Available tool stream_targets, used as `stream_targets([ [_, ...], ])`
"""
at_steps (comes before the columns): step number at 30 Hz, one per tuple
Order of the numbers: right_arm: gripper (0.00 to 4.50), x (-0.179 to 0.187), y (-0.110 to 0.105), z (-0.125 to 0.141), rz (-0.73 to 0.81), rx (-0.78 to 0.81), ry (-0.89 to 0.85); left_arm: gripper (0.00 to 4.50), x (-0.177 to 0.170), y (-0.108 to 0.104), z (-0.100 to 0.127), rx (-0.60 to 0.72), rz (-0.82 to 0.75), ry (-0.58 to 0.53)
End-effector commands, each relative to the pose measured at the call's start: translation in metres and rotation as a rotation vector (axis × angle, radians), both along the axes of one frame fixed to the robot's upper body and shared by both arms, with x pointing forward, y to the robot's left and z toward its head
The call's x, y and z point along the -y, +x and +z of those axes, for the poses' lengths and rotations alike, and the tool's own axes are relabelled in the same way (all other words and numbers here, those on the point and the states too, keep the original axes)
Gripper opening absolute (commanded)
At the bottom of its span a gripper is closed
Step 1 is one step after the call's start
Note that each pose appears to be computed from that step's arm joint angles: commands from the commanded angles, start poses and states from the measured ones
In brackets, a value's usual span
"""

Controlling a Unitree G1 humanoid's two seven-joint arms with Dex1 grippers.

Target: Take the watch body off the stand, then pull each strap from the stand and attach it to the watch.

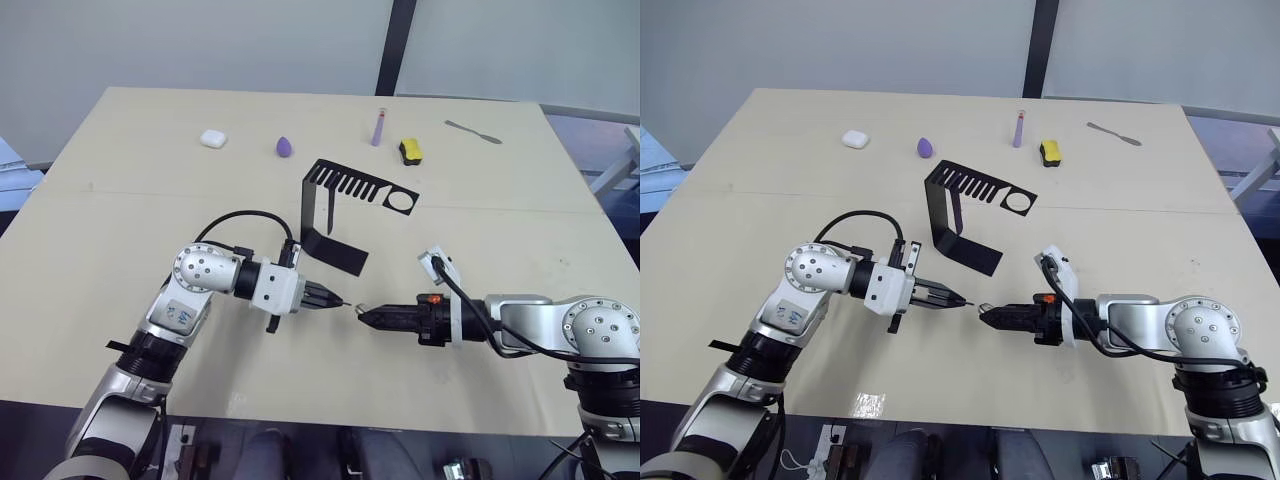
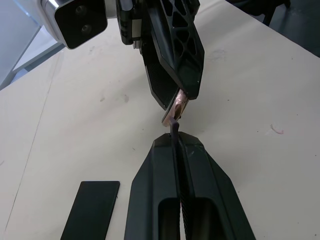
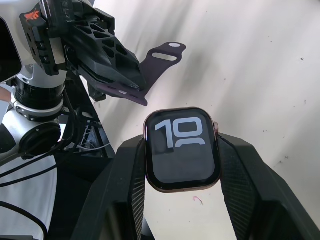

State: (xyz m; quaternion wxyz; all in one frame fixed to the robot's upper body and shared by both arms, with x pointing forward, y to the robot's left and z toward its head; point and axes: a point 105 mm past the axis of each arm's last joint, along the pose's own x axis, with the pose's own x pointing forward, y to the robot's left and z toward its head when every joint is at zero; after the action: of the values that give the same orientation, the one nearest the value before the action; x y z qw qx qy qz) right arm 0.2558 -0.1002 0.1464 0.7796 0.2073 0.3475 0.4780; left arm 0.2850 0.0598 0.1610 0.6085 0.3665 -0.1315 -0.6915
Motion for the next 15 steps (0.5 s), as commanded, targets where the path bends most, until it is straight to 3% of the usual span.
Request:
stream_targets([
  [1,1.61,-0.0012,0.0039,0.0120,-0.013,0.026,0.026,0.00,0.0043,-0.0022,0.0040,0.009,-0.004,-0.021],
  [15,1.61,-0.0015,0.0047,0.0115,-0.019,0.024,0.011,0.00,0.0054,-0.0001,0.0068,0.030,0.007,-0.021],
])
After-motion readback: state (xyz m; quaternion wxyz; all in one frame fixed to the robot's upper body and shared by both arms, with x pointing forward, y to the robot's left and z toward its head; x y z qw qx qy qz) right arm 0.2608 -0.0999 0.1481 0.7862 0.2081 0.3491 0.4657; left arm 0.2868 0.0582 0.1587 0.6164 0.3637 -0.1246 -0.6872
